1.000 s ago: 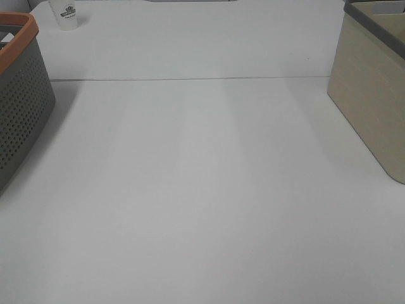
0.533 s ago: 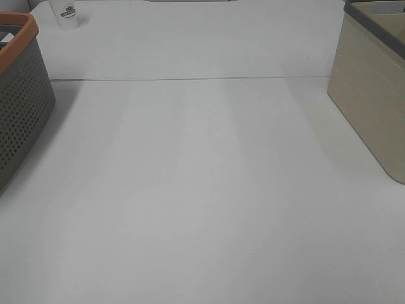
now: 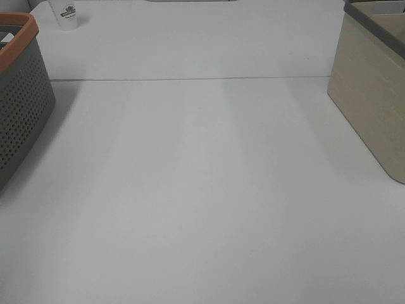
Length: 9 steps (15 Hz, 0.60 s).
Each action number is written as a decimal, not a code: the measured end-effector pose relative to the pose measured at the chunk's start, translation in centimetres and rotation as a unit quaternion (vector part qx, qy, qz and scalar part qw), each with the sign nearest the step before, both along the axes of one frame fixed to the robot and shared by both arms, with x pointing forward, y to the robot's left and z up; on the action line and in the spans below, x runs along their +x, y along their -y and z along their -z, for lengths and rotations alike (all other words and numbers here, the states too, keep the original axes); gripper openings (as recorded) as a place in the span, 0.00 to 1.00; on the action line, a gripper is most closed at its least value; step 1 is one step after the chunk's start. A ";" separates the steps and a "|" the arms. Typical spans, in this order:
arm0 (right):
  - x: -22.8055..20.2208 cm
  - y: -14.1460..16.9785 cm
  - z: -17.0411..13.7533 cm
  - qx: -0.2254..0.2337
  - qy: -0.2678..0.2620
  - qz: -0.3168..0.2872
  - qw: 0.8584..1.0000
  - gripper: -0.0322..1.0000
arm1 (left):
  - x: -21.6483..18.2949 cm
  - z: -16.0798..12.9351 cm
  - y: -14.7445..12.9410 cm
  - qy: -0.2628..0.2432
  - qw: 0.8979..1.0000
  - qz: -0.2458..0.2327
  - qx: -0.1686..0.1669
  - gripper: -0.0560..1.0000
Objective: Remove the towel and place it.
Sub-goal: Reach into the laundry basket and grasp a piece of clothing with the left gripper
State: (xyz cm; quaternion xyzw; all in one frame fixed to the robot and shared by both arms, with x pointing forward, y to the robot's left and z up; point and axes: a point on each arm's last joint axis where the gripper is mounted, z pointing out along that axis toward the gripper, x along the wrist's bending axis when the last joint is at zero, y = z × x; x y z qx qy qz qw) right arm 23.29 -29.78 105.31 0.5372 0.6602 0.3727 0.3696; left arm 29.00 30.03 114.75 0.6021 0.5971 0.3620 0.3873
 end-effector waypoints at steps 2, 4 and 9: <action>0.0 0.0 0.0 0.000 0.000 0.000 1.000 0.77 | 2.8 -1.6 -0.2 -0.022 0.999 -0.027 -0.008 0.76; 0.0 0.0 0.0 0.000 0.000 0.000 1.000 0.77 | 5.7 -3.0 -0.4 -0.035 0.997 -0.064 -0.021 0.76; 0.0 0.0 0.0 0.000 0.000 0.000 1.000 0.77 | 11.9 -4.8 -0.3 -0.034 0.989 -0.112 -0.087 0.76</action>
